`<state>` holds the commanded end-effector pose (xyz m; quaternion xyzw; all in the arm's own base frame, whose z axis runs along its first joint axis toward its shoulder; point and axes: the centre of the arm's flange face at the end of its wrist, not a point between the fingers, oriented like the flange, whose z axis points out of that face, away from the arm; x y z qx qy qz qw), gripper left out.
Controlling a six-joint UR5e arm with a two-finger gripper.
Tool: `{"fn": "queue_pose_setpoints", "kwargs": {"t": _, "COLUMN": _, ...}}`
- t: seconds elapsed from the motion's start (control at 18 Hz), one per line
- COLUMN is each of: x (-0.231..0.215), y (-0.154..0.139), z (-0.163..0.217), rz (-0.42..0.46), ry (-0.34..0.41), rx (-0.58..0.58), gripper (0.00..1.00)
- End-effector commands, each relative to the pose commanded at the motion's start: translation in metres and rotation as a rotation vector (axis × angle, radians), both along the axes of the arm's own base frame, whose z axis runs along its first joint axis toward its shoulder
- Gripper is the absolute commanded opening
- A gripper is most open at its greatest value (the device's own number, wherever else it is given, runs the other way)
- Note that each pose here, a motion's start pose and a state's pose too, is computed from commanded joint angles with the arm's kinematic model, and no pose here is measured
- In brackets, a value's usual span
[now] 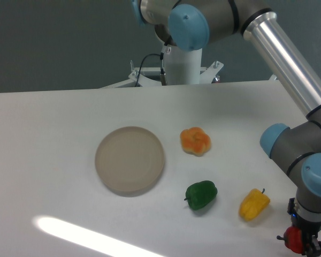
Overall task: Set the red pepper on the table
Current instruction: 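Lift the held red pepper with the gripper and move it toward the orange cookie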
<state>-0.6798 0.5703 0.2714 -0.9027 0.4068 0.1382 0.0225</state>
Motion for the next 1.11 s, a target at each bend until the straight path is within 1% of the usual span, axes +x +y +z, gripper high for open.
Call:
{"fn": "queue_pose_setpoints", "kwargs": {"t": 0.22, "x": 0.012, "y": -0.001, "z": 0.005, "rz": -0.009, "ry": -0.015, "rx": -0.008, "gripper": 0.57}}
{"fn": "queue_pose_setpoints", "kwargs": {"t": 0.44, "x": 0.034, "y": -0.013, "z": 0.030, "rz": -0.023, "ry": -0.034, "rx": -0.008, "gripper": 0.57}}
{"fn": "queue_pose_setpoints", "kwargs": {"t": 0.61, "x": 0.065, "y": -0.029, "z": 0.052, "rz": -0.025, "ry": -0.062, "rx": -0.019, "gripper": 0.57}}
{"fn": "queue_pose_setpoints", "kwargs": {"t": 0.72, "x": 0.107, "y": -0.026, "z": 0.071, "rz": -0.036, "ry": -0.078, "rx": -0.020, "gripper": 0.57}}
{"fn": "queue_pose_setpoints", "kwargs": {"t": 0.78, "x": 0.120, "y": -0.027, "z": 0.074, "rz": -0.029, "ry": -0.088, "rx": -0.023, "gripper": 0.57}}
{"fn": "queue_pose_setpoints", "kwargs": {"t": 0.83, "x": 0.134, "y": -0.032, "z": 0.077, "rz": -0.010, "ry": -0.100, "rx": -0.024, "gripper": 0.57}}
{"fn": "queue_pose_setpoints", "kwargs": {"t": 0.89, "x": 0.141, "y": -0.036, "z": 0.079, "rz": -0.010, "ry": -0.106, "rx": -0.028, "gripper": 0.57}}
{"fn": "queue_pose_setpoints", "kwargs": {"t": 1.06, "x": 0.160, "y": -0.053, "z": 0.081, "rz": -0.030, "ry": -0.121, "rx": -0.045, "gripper": 0.57}}
{"fn": "queue_pose_setpoints", "kwargs": {"t": 1.11, "x": 0.168, "y": -0.062, "z": 0.079, "rz": -0.054, "ry": -0.127, "rx": -0.059, "gripper": 0.57}}
